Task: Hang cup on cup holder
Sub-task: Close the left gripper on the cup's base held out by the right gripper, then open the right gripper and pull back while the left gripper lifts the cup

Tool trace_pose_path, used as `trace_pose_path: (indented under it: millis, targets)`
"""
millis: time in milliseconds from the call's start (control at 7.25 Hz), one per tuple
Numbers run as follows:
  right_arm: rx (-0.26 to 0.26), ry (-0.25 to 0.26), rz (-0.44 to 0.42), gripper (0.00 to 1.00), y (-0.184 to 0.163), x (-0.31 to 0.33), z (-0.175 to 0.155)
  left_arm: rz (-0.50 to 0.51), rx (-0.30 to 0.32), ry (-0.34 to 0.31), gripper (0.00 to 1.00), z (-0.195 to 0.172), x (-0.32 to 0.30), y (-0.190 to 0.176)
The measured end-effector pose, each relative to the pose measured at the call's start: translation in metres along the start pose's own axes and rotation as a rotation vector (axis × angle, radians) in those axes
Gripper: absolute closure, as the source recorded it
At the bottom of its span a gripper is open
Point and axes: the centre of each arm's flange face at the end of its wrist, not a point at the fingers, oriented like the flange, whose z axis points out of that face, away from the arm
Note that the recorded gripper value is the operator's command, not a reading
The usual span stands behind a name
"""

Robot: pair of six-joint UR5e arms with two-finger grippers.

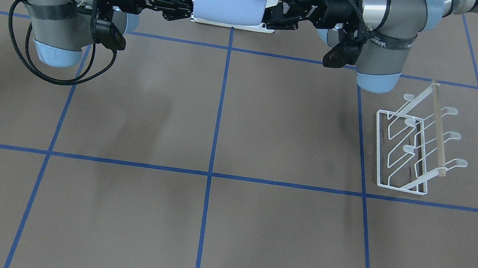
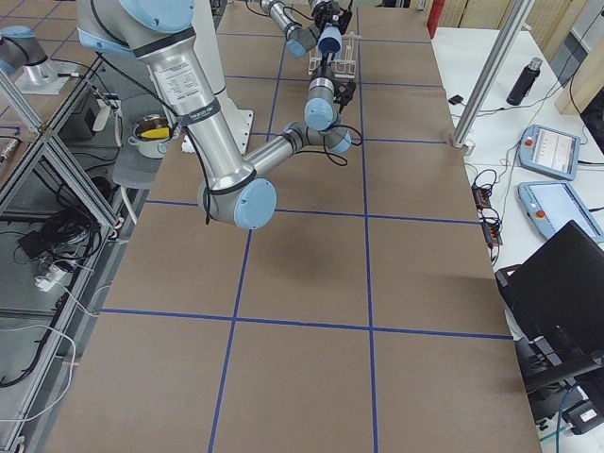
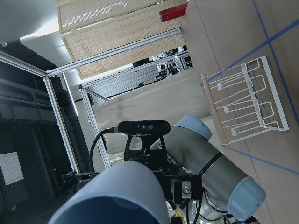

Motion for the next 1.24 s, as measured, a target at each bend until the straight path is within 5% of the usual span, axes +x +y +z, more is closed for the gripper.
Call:
trace_pose_path:
  millis: [690, 1241]
  targets:
    - [0.004, -0.011, -0.013, 0.0, -0.005, 0.003, -0.006, -0.016, -0.005, 0.001, 1.0, 0.001, -0.01, 0.007]
    - [0.061, 0.026, -0.128, 0.0, -0.028, 0.0, -0.095, 0.081, 0.113, 0.003, 1.0, -0.047, 0.032, -0.041]
